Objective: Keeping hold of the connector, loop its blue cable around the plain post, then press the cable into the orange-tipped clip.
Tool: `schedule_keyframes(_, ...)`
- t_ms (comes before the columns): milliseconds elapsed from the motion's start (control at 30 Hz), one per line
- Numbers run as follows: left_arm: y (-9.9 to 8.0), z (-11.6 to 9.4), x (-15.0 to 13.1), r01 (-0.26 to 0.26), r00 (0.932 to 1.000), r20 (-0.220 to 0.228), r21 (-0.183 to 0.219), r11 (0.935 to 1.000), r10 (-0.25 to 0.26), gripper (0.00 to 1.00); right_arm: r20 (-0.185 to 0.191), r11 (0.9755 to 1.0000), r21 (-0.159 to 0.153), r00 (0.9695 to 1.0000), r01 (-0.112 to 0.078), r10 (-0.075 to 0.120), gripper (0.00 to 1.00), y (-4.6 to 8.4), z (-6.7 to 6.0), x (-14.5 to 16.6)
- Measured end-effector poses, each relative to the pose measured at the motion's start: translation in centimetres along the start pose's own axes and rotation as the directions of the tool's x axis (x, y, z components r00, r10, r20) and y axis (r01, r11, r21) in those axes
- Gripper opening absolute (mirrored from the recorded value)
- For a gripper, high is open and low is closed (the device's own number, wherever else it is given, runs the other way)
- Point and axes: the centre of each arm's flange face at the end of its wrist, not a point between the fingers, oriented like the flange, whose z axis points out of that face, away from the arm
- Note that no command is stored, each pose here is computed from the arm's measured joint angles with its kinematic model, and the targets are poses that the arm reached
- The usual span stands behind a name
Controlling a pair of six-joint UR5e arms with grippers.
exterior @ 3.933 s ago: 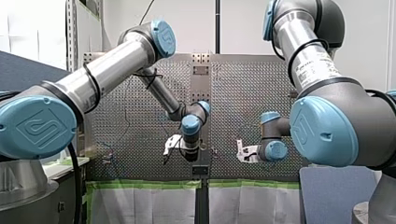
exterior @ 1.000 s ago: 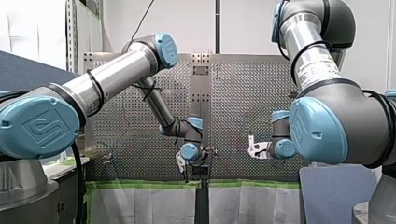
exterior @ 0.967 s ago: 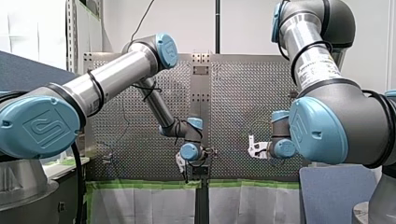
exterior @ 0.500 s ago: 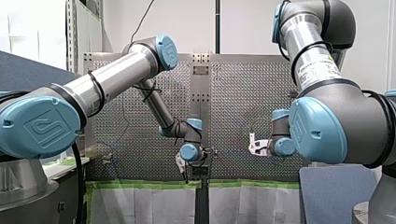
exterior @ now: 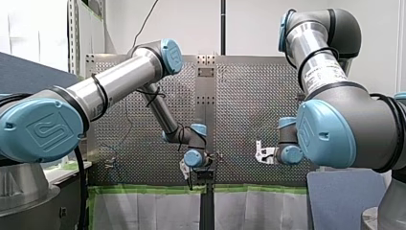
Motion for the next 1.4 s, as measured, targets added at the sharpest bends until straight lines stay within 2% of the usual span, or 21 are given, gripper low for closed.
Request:
schedule_keyframes(267,0.0,1.0,-1.2,0.014,0.9997,0.019,0.005,0.9999,-0.014,0.00,-0.028,0.9999,-0.013,0.9996,0.000,0.000,0.00,1.2,1.8,1.7)
schedule_keyframes(633,0.3,2.0,-2.3,0.020,0.9991,0.037,-0.001,0.9998,-0.020,0.00,-0.067,0.9998,-0.020,0.9977,-0.007,0.005,0.00,2.8,3.4,3.1)
schedule_keyframes(767,0.1,2.3,-2.7,0.022,0.9989,0.042,-0.002,0.9998,-0.021,0.00,-0.055,1.0000,-0.005,0.9985,-0.004,0.003,0.00,2.9,4.3,2.5)
schedule_keyframes(1100,-0.1,3.2,-3.9,0.022,0.9978,0.063,-0.010,0.9997,-0.022,0.00,-0.017,1.0000,0.000,0.9998,-0.009,0.009,0.00,3.5,6.4,-0.3)
schedule_keyframes(1167,0.0,3.3,-4.0,0.023,0.9976,0.066,-0.011,0.9997,-0.022,0.10,-0.010,1.0000,0.000,0.9999,-0.009,0.009,0.00,3.5,6.8,-0.7)
schedule_keyframes(1200,0.1,3.3,-4.1,0.023,0.9976,0.066,-0.012,0.9997,-0.022,0.10,-0.009,1.0000,0.000,0.9999,-0.009,0.009,0.00,3.6,6.9,-0.8)
schedule_keyframes(1233,0.2,3.4,-4.1,0.022,0.9975,0.067,-0.013,0.9997,-0.021,0.17,-0.008,1.0000,0.000,0.9999,-0.009,0.009,0.00,3.6,7.0,-0.8)
schedule_keyframes(1267,0.2,3.4,-4.2,0.019,0.9975,0.068,-0.014,0.9997,-0.018,0.30,-0.007,1.0000,0.000,0.9999,-0.009,0.009,0.00,3.6,7.1,-0.8)
schedule_keyframes(1300,0.3,3.4,-4.2,0.015,0.9976,0.068,-0.014,0.9998,-0.014,0.30,-0.007,1.0000,0.000,0.9999,-0.009,0.009,0.00,3.6,7.2,-0.8)
schedule_keyframes(1367,0.2,3.4,-4.2,0.000,0.9978,0.066,-0.010,0.9999,0.000,0.50,-0.007,1.0000,0.000,0.9999,-0.009,0.009,0.00,3.7,7.2,-0.8)
schedule_keyframes(1400,0.2,3.4,-4.2,-0.008,0.9979,0.064,-0.007,0.9999,0.008,0.50,-0.007,1.0000,0.000,0.9999,-0.008,0.008,0.00,3.7,7.3,-0.7)
